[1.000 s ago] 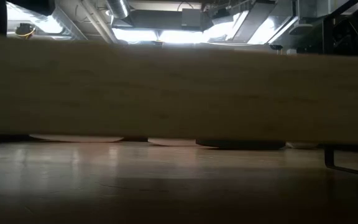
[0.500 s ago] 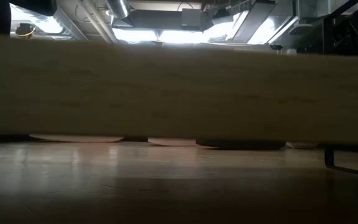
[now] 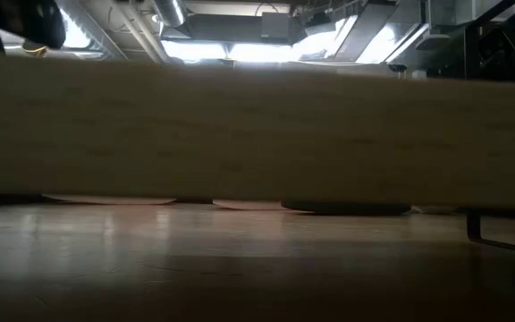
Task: Pick and place slides into the shelf
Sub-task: Put the left black slide on the shelf
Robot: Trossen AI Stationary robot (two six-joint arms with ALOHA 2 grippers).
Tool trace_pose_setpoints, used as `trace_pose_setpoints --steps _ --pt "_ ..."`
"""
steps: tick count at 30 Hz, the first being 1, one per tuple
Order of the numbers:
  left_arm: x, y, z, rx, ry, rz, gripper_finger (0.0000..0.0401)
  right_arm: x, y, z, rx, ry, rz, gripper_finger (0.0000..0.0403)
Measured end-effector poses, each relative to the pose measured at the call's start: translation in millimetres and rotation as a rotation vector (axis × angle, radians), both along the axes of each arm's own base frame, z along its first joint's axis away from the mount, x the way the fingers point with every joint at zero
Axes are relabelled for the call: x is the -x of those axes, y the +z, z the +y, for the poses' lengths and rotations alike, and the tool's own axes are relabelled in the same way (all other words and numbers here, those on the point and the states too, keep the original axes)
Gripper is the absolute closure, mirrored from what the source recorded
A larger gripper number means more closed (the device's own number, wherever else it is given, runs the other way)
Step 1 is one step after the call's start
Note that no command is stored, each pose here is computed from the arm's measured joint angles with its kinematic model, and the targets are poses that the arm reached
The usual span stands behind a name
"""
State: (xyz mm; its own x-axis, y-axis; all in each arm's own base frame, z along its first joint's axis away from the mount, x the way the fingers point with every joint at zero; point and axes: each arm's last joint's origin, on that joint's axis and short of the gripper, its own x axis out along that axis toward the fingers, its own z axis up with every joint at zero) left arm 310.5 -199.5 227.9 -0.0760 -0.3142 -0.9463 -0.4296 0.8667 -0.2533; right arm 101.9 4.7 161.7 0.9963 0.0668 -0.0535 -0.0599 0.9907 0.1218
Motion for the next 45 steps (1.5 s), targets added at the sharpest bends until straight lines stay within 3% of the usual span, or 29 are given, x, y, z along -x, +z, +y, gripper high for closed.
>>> trace_pose_setpoints --steps 30,45 --pt "1.7 -3.6 1.1 -0.017 0.268 0.113 0.0387 0.0 0.0 0.0 0.009 0.000 -0.001 0.0385" --pt "1.6 -3.8 1.6 -0.036 0.217 0.080 0.0387 0.0 0.0 0.0 0.021 0.002 -0.001 0.0385"
